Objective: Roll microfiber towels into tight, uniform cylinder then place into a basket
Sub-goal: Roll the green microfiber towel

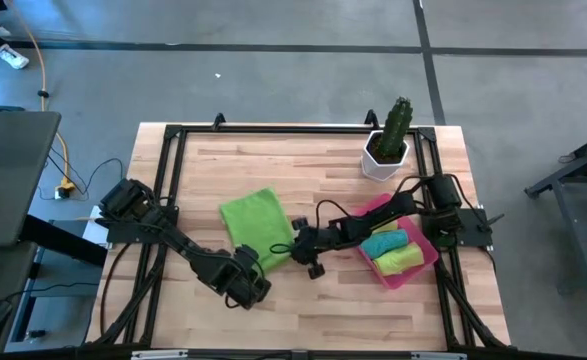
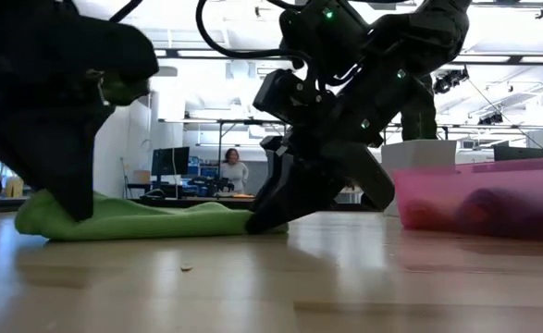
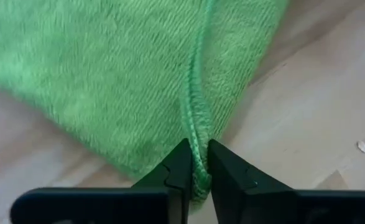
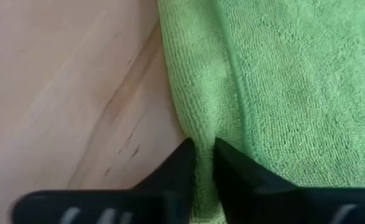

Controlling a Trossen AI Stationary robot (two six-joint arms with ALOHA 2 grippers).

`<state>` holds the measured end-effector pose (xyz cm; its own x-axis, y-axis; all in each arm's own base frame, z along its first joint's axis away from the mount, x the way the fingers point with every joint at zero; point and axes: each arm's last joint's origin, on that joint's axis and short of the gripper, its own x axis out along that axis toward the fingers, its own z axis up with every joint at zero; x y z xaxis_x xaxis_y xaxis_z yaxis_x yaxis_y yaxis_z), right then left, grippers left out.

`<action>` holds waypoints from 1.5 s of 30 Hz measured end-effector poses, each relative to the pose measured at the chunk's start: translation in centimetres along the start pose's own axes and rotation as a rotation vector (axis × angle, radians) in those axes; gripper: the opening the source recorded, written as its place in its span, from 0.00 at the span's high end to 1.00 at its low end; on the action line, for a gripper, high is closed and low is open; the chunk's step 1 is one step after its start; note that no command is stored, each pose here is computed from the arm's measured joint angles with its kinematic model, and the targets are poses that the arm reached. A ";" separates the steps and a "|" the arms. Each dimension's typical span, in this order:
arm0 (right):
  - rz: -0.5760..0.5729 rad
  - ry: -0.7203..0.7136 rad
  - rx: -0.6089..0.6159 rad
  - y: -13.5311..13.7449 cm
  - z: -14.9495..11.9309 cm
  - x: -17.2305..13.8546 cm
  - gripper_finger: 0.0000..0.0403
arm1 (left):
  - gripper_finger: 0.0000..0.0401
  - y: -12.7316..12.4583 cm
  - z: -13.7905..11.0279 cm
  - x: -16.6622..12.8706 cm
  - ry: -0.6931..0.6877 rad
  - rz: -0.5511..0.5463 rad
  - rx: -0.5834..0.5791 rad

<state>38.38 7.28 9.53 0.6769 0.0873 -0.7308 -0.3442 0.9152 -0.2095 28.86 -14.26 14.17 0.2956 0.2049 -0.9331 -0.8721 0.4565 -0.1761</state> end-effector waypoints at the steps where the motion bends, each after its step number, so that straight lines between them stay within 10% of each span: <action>1: 0.009 0.002 0.001 0.0 0.0 0.0 0.90 | 0.89 -0.1 0.0 -0.1 -0.003 -0.002 0.023; 22: 0.089 0.012 0.209 -0.9 -0.6 0.0 0.99 | 0.79 -1.7 1.3 -3.5 -0.007 0.076 1.138; 34: 0.104 0.010 0.239 -1.1 -0.6 0.0 0.99 | 0.78 0.1 2.1 -3.8 0.322 0.147 1.022; 45: 0.102 0.011 0.275 -1.1 -0.6 0.1 0.99 | 0.78 -2.7 1.2 -5.2 0.202 -0.052 1.092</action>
<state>38.37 6.06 9.31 0.6400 0.1816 -0.7466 -0.2201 0.9743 0.0484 30.12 -15.48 19.90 0.1659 0.0638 -0.9841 -0.0196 0.9979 0.0614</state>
